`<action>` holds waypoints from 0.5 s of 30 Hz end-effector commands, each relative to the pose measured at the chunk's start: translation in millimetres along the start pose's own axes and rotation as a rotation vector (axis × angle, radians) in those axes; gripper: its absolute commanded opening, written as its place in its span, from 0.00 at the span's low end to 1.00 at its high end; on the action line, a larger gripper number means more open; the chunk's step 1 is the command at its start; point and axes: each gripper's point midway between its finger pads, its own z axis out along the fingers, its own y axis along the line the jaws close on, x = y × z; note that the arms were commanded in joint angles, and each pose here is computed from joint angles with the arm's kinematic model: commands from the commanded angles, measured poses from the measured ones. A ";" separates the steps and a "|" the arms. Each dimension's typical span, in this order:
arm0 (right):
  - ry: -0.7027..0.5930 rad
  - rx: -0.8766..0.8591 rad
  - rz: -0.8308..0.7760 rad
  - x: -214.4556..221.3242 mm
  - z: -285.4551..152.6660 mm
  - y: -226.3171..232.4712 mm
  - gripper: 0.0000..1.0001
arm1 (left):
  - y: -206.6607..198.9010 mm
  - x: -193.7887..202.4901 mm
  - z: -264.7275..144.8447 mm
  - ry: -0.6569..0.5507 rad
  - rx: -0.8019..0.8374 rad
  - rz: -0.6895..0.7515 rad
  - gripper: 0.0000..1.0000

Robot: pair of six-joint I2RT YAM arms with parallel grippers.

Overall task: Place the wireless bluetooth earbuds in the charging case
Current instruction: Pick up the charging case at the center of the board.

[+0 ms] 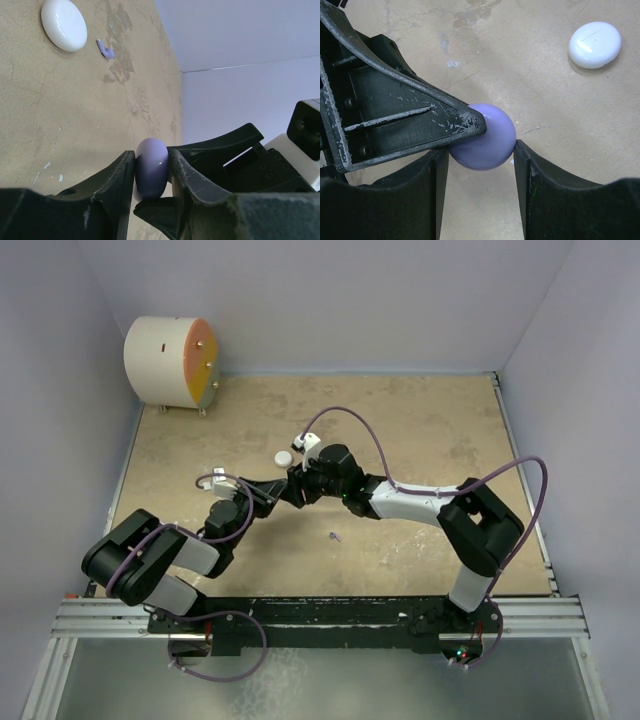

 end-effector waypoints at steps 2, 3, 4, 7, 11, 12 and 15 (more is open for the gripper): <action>-0.079 -0.048 -0.029 -32.7 -8.8 16.4 0.24 | -29.5 -3.5 4.3 -0.017 0.104 0.002 0.28; -0.079 -0.049 -0.029 -32.7 -8.8 16.6 0.24 | -29.3 -3.7 4.4 -0.019 0.103 0.002 0.24; -0.080 -0.050 -0.028 -33.3 -9.2 16.9 0.24 | -30.1 -3.6 4.3 -0.018 0.106 0.001 0.17; -0.081 -0.051 -0.028 -33.5 -9.2 17.1 0.25 | -31.4 -3.6 4.4 -0.019 0.110 0.004 0.02; -0.086 -0.041 -0.020 -35.4 -10.5 16.0 0.54 | -30.8 -4.4 4.3 -0.026 0.108 0.004 0.00; -0.100 -0.032 -0.015 -39.7 -13.6 15.4 0.65 | -30.1 -5.0 4.1 -0.029 0.105 0.003 0.00; -0.159 0.029 0.001 -56.0 -30.9 5.9 0.85 | -30.3 -7.1 3.9 -0.039 0.099 -0.003 0.00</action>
